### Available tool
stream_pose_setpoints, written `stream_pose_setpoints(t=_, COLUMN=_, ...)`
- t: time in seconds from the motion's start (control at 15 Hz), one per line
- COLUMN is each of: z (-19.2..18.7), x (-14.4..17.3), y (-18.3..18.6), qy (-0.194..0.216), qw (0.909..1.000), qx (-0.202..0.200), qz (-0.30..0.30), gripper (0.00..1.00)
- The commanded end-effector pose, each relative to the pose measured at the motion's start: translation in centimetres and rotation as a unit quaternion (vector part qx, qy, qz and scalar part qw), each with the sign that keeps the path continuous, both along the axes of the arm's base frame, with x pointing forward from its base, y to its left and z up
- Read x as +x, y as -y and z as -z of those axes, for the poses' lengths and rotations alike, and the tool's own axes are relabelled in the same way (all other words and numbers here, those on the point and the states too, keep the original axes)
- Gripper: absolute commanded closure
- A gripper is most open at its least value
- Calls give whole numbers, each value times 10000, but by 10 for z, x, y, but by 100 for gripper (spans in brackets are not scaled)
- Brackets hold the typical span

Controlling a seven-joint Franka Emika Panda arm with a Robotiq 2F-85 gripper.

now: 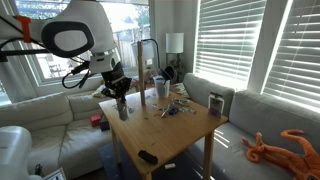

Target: Move the bag to the right

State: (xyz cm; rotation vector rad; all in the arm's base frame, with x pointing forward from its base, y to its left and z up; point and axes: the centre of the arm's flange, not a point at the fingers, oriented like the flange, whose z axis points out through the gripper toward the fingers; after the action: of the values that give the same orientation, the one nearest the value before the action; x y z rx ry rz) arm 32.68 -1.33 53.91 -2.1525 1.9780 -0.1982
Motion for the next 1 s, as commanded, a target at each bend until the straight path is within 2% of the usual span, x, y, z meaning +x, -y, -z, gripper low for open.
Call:
stream_pose_setpoints(t=0.0, z=-12, x=1, y=48, qy=254, qw=9987, qx=-225, qz=380, gripper=99)
stream_pose_setpoints(t=0.4, z=-32, x=3, y=129, qy=641, qw=9931, qx=-611, qz=769, gripper=99)
stream_pose_setpoints(t=0.47, z=-19, x=-5, y=110, qy=552, qw=9947, qx=-492, qz=712, gripper=99)
stream_pose_setpoints(t=0.8, z=-17, x=-3, y=112, qy=518, qw=9950, qx=-503, qz=694, gripper=99)
stream_pose_setpoints(t=0.93, z=-16, x=-7, y=132, qy=559, qw=9958, qx=-621, qz=387, gripper=99)
